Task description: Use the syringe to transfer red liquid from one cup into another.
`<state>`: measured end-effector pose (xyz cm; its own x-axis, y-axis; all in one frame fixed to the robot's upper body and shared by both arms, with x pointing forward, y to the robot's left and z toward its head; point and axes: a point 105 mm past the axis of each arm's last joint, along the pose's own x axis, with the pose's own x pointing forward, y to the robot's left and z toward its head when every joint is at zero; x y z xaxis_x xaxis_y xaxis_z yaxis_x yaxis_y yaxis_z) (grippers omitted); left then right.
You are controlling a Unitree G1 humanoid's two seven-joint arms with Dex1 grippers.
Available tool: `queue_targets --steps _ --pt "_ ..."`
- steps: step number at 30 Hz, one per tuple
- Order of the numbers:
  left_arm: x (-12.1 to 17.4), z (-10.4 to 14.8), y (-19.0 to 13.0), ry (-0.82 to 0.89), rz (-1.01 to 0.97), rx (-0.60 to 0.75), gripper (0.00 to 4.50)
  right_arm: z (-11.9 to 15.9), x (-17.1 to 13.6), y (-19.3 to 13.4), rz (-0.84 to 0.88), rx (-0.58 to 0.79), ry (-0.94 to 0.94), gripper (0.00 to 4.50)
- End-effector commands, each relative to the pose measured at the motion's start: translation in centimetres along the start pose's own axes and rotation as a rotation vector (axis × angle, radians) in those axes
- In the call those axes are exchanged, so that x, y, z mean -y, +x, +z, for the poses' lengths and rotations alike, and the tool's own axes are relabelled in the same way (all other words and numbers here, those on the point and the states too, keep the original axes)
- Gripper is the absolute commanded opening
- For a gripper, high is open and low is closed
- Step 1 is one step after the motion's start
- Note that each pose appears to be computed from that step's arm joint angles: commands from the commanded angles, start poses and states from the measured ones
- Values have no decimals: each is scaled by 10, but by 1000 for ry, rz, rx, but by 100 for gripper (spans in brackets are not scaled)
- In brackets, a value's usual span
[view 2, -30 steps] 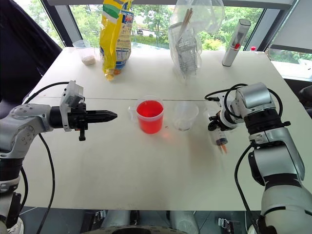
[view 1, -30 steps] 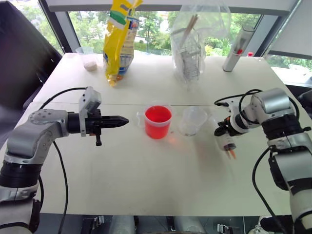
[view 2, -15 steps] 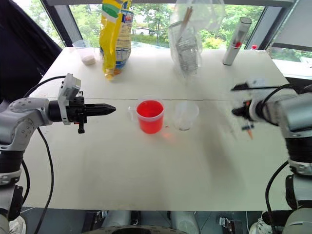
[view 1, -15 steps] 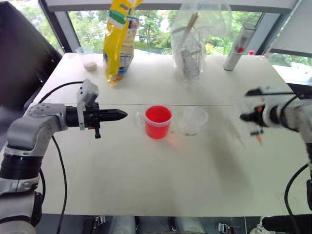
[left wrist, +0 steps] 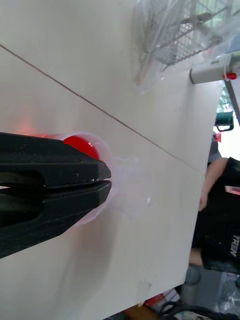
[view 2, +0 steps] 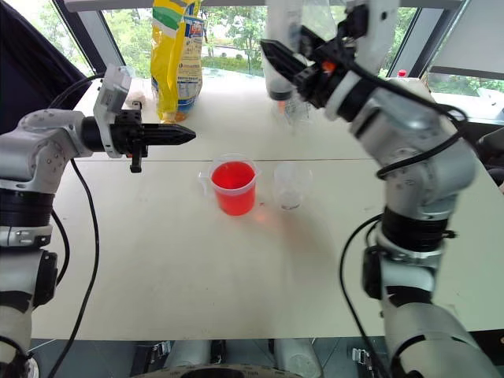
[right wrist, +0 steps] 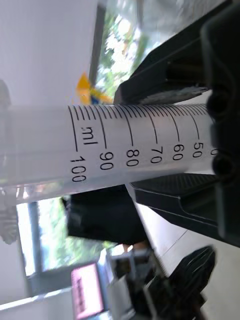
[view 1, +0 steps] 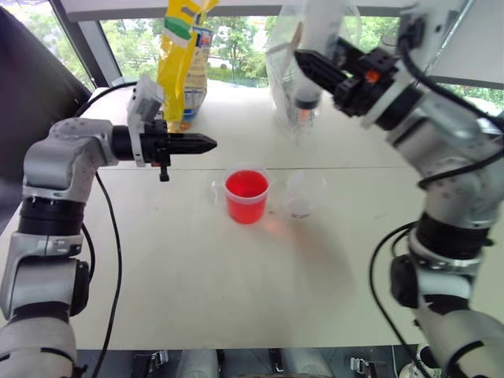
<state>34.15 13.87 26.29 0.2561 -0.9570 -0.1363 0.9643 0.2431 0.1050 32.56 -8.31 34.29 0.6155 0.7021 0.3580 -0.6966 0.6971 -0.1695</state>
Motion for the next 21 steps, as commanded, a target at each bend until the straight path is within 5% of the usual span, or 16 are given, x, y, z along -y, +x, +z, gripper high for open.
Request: queue_targets --steps 1,8,21 --pt "2 17 -1 57 -28 8 0 -3 -9 3 38 97 28 146" --pt "8 29 -7 79 -71 -6 0 -79 -34 4 93 -4 83 146" --pt "13 45 9 123 -143 30 0 -136 -48 0 99 -72 57 146"
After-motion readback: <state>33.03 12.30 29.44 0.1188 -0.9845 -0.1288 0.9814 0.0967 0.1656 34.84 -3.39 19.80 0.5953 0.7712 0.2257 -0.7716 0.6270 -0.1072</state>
